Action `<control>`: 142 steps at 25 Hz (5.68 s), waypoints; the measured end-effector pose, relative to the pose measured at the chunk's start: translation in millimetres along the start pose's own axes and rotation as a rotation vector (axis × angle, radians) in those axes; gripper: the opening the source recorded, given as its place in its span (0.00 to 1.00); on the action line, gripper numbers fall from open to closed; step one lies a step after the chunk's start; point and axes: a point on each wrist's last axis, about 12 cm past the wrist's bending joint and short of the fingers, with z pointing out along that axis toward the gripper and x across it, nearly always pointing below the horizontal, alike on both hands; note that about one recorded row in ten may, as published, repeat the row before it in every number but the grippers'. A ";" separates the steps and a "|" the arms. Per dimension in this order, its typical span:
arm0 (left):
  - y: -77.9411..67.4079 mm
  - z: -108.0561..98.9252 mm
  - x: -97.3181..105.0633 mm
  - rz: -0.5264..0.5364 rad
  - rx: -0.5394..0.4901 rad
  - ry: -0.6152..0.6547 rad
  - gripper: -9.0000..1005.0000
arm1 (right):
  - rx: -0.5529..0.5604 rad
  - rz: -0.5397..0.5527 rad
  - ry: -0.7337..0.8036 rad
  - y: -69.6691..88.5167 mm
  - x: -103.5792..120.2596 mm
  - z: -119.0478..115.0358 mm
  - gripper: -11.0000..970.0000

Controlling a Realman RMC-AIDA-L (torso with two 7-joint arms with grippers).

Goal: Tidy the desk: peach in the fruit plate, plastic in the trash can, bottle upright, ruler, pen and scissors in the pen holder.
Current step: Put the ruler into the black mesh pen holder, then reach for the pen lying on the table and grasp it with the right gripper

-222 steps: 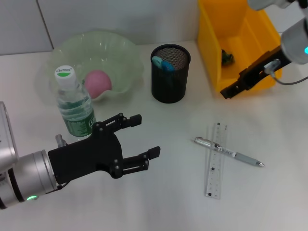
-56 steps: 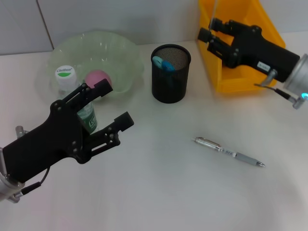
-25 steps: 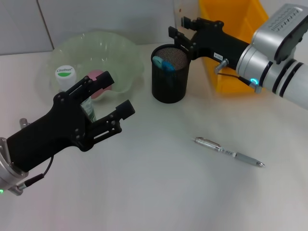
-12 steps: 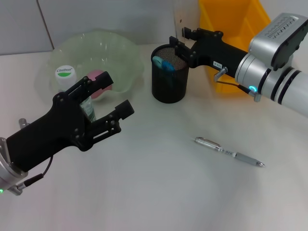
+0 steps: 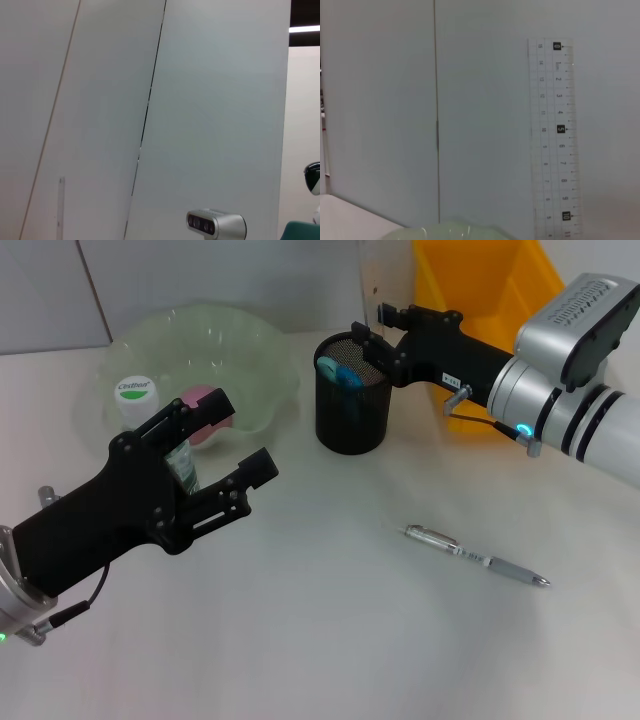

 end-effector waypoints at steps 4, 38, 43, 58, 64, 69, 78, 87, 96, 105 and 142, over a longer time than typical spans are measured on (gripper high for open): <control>-0.7 0.4 0.6 -0.002 0.001 0.000 0.83 | 0.004 0.001 0.006 -0.3 0.9 -0.1 0.40; -1.5 -0.2 2.6 0.000 -0.006 -0.001 0.83 | -0.001 0.000 0.011 1.0 1.8 0.4 0.42; -1.1 -0.6 2.2 0.001 -0.008 -0.001 0.83 | 0.004 0.008 0.013 1.1 4.1 -1.6 0.46; 0.3 -2.2 1.1 0.005 -0.018 -0.005 0.83 | 0.010 0.026 -0.009 0.5 4.4 -5.5 0.63; 0.6 -4.5 2.5 0.000 -0.018 0.014 0.83 | -0.023 0.150 -0.167 -4.1 3.0 -44.4 0.66; 0.0 -5.6 7.4 -0.010 0.010 0.081 0.83 | -0.138 0.289 -0.180 -11.6 -2.5 -89.4 0.72; 7.7 -14.9 10.7 -0.022 0.054 0.255 0.83 | -0.379 0.363 0.052 -20.7 -23.9 -157.0 0.83; 15.1 -23.9 9.8 0.011 0.107 0.488 0.83 | -0.465 0.320 0.399 -24.4 -67.8 -163.7 0.83; 15.7 -21.3 14.3 0.015 0.061 0.470 0.83 | -0.443 0.200 0.863 -23.4 -105.7 -88.6 0.83; 17.7 -19.6 18.1 0.018 0.019 0.471 0.83 | -0.387 -0.012 1.144 3.8 -110.7 -28.4 0.83; 19.5 -17.8 24.7 0.001 -0.003 0.487 0.83 | -0.335 -0.259 1.286 50.5 -64.9 26.7 0.78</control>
